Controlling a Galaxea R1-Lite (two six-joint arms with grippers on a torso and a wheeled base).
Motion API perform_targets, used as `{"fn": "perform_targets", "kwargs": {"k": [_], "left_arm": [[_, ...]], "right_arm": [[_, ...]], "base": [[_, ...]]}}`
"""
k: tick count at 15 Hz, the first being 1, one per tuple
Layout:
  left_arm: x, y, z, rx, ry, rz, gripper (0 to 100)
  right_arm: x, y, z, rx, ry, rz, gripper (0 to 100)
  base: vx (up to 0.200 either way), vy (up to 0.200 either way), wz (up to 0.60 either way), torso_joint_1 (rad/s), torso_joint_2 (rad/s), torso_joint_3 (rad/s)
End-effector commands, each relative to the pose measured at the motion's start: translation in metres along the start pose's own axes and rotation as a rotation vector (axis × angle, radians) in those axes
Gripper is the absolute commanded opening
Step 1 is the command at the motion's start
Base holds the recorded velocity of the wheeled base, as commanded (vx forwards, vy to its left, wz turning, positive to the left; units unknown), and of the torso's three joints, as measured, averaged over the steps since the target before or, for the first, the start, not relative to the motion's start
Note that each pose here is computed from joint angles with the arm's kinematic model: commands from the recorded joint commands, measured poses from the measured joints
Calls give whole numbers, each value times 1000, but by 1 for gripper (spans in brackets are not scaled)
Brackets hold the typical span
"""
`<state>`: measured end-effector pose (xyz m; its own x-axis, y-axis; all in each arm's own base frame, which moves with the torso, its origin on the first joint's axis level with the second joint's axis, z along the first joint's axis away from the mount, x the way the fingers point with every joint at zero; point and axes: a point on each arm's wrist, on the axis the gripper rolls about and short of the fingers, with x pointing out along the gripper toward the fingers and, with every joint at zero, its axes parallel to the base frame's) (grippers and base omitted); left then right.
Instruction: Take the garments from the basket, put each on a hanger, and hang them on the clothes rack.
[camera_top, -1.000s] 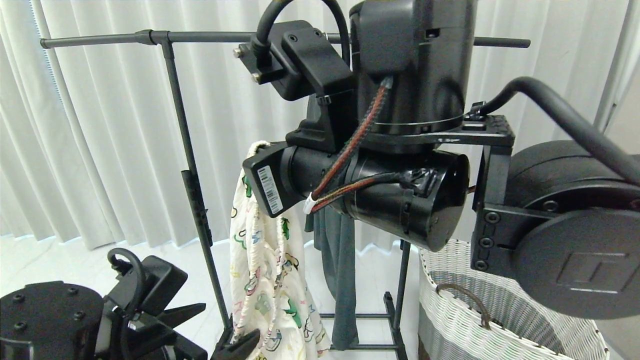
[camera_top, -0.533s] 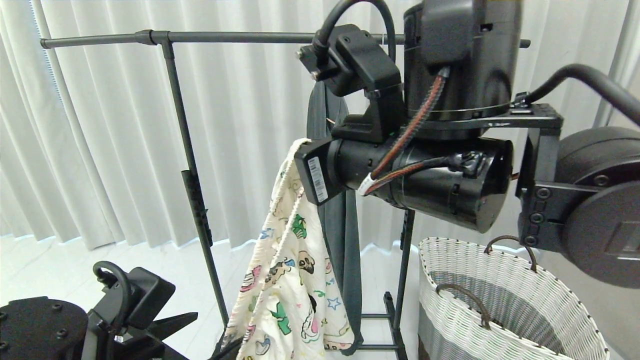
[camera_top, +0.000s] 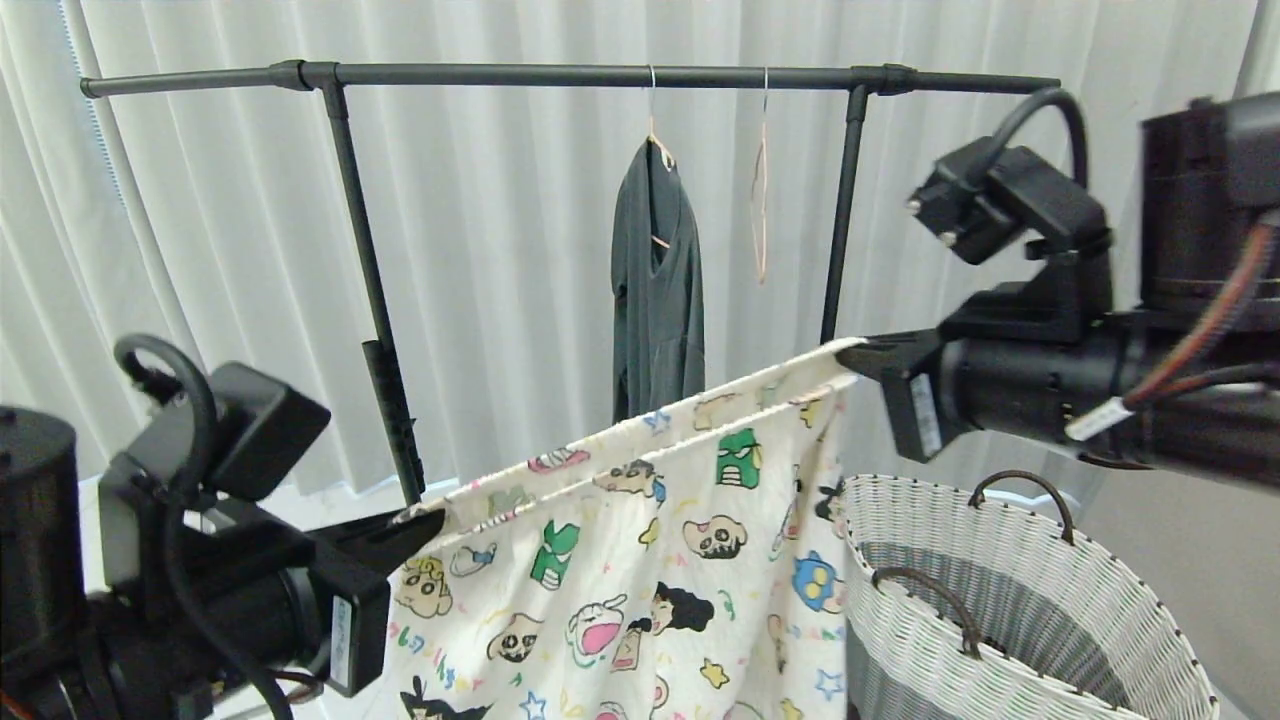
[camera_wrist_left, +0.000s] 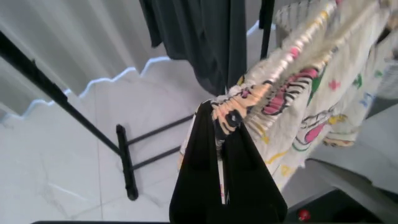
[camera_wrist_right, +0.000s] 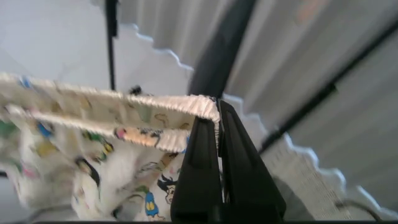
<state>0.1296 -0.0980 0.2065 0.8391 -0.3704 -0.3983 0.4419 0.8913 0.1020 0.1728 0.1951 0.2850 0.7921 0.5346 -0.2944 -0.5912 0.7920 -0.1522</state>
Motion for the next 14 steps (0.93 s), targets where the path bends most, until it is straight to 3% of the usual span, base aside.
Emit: {"fn": "perform_targets", "kwargs": {"k": [1, 2, 6, 7, 10, 12, 13, 14], "left_arm": [[-12, -2, 63, 1, -8, -23, 0], [-15, -7, 89, 2, 3, -49, 0], [-21, -40, 163, -183, -42, -189, 0], [-22, -42, 173, -197, -49, -197, 0], [-27, -47, 171, -170, -45, -201, 0], [-22, -47, 162, -68, -29, -111, 0], [-21, -46, 162, -46, -30, -85, 0], [-19, -47, 164, -34, -51, -36, 0]], "right_arm": [[-58, -30, -5, 28, -24, -67, 0], [-68, -37, 1, 40, -46, -89, 0], [-81, -47, 38, 65, -148, -117, 0], [-86, -49, 49, 69, -164, -118, 0], [-102, -63, 65, 50, -162, -133, 0], [-117, -74, 64, 8, -126, -146, 0], [-121, -76, 64, 3, -118, -135, 0], [-142, -75, 60, -3, -68, -52, 0]], "base": [[0, 0, 0, 0, 0, 0], [0, 0, 0, 0, 0, 0], [0, 0, 0, 0, 0, 0], [0, 0, 0, 0, 0, 0], [0, 0, 0, 0, 0, 0], [0, 0, 0, 0, 0, 0], [0, 0, 0, 0, 0, 0], [0, 0, 0, 0, 0, 0]]}}
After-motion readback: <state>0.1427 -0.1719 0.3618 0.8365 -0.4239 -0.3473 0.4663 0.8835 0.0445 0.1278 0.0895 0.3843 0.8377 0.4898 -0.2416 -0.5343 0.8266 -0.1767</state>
